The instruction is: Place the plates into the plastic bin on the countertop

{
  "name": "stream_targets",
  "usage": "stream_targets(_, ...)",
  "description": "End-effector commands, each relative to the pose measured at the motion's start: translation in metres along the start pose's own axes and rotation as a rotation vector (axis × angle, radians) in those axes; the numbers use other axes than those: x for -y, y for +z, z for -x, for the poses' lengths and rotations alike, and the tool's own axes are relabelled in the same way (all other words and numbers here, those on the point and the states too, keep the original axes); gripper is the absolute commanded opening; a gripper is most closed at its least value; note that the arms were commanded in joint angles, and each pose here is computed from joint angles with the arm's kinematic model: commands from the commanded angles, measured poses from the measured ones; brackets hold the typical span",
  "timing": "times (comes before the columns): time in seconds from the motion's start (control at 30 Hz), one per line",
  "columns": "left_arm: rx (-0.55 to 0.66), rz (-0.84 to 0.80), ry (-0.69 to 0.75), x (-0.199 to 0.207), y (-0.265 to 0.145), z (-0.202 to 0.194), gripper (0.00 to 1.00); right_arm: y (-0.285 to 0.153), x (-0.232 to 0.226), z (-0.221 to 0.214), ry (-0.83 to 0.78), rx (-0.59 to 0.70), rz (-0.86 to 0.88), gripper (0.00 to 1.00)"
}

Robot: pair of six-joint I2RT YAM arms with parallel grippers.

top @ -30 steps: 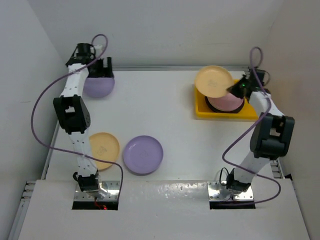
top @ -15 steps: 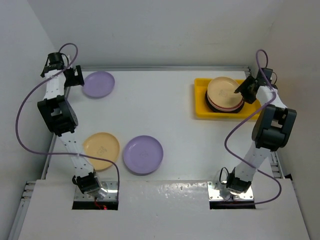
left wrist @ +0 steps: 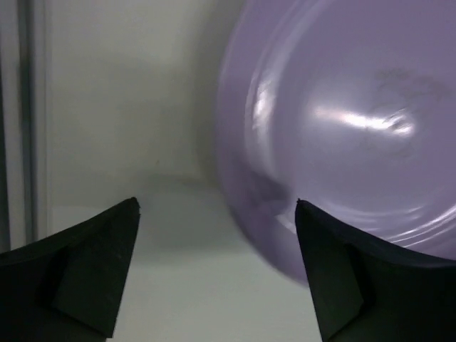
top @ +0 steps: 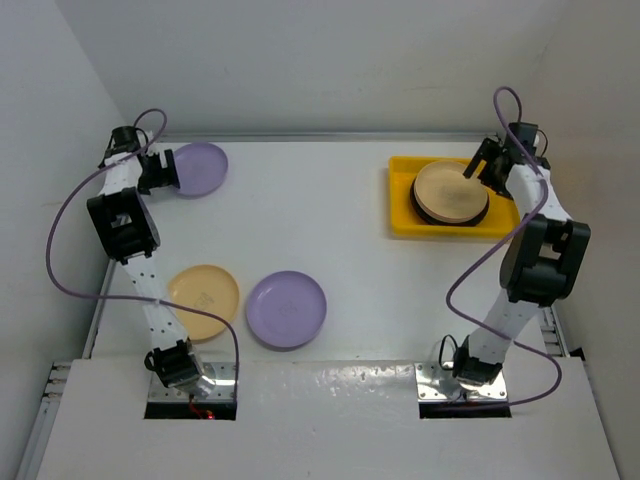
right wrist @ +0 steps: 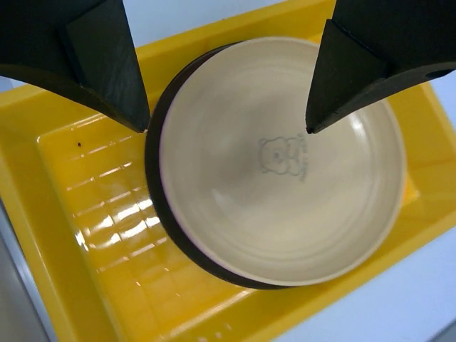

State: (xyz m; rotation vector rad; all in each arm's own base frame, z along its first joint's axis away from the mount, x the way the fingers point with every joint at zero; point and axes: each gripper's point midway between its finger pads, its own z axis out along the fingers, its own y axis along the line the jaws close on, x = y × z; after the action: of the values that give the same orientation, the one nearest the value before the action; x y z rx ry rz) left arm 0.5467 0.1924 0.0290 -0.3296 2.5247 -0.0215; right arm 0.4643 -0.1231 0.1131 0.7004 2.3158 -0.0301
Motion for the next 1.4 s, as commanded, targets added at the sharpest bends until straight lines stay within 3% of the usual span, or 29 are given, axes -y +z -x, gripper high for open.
stream_targets(0.0,0.03,-0.104,-0.018,0.019,0.017,0.009,0.88,-0.04,-0.021,0.031,-0.102,0.139,0.019,0.88)
stream_targets(0.07,0.019,-0.124,-0.006,0.03,0.025,0.005,0.81,-0.056,-0.029,0.037,-0.121,0.182,0.028,0.88)
stream_targets(0.23,-0.033,-0.244,0.03,0.065,0.041,-0.017,0.36,-0.077,-0.058,0.034,-0.199,0.24,0.063,0.82)
stream_targets(0.27,-0.032,-0.278,0.029,0.071,0.04,-0.017,0.1,-0.082,-0.071,0.032,-0.242,0.248,0.079,0.78)
stream_targets(0.3,-0.054,-0.308,0.03,0.08,0.042,-0.026,0.0,-0.085,-0.087,0.025,-0.305,0.241,0.106,0.76)
stream_targets(0.37,-0.02,-0.359,0.038,0.091,0.021,-0.013,0.0,-0.091,-0.123,0.016,-0.405,0.23,0.174,0.72)
stream_targets(0.43,0.003,-0.437,0.092,0.115,-0.002,-0.006,0.0,-0.102,-0.161,0.007,-0.472,0.235,0.253,0.57)
stream_targets(0.5,0.087,-0.496,0.196,0.159,-0.052,0.02,0.0,-0.107,-0.213,-0.019,-0.538,0.196,0.396,0.42)
stream_targets(0.57,0.113,-0.559,0.325,0.212,-0.081,0.017,0.0,-0.102,-0.255,-0.047,-0.518,0.125,0.528,0.39)
stream_targets(0.67,0.146,-0.593,0.503,0.272,-0.125,0.01,0.0,-0.105,-0.301,-0.073,-0.495,0.09,0.645,0.59)
stream_targets(0.7,0.134,-0.61,0.543,0.285,-0.134,0.003,0.0,-0.104,-0.326,-0.093,-0.523,0.07,0.69,0.7)
stream_targets(0.77,0.106,-0.65,0.596,0.315,-0.147,-0.013,0.0,-0.099,-0.346,-0.101,-0.507,0.052,0.717,0.77)
stream_targets(0.9,0.088,-0.695,0.641,0.339,-0.154,-0.028,0.0,-0.089,-0.361,-0.123,-0.46,-0.04,0.766,0.77)
stream_targets(1.0,0.084,-0.742,0.658,0.354,-0.165,-0.033,0.0,-0.083,-0.361,-0.135,-0.435,-0.067,0.77,0.71)
stream_targets(1.1,0.078,-0.778,0.647,0.359,-0.171,-0.034,0.0,-0.075,-0.35,-0.152,-0.425,-0.099,0.749,0.55)
stream_targets(1.2,0.072,-0.811,0.637,0.363,-0.175,-0.037,0.0,-0.065,-0.341,-0.162,-0.412,-0.112,0.721,0.32)
stream_targets(1.23,0.072,-0.823,0.637,0.365,-0.177,-0.037,0.0,-0.063,-0.341,-0.164,-0.413,-0.114,0.719,0.19)
stream_targets(1.27,0.081,-0.824,0.639,0.365,-0.179,-0.034,0.0,-0.061,-0.34,-0.166,-0.412,-0.118,0.715,0.16)
stream_targets(1.33,0.079,-0.861,0.638,0.37,-0.183,-0.037,0.0,-0.06,-0.341,-0.166,-0.407,-0.116,0.719,0.18)
stream_targets(1.37,0.089,-0.877,0.641,0.371,-0.19,-0.035,0.0,-0.059,-0.34,-0.164,-0.405,-0.11,0.719,0.26)
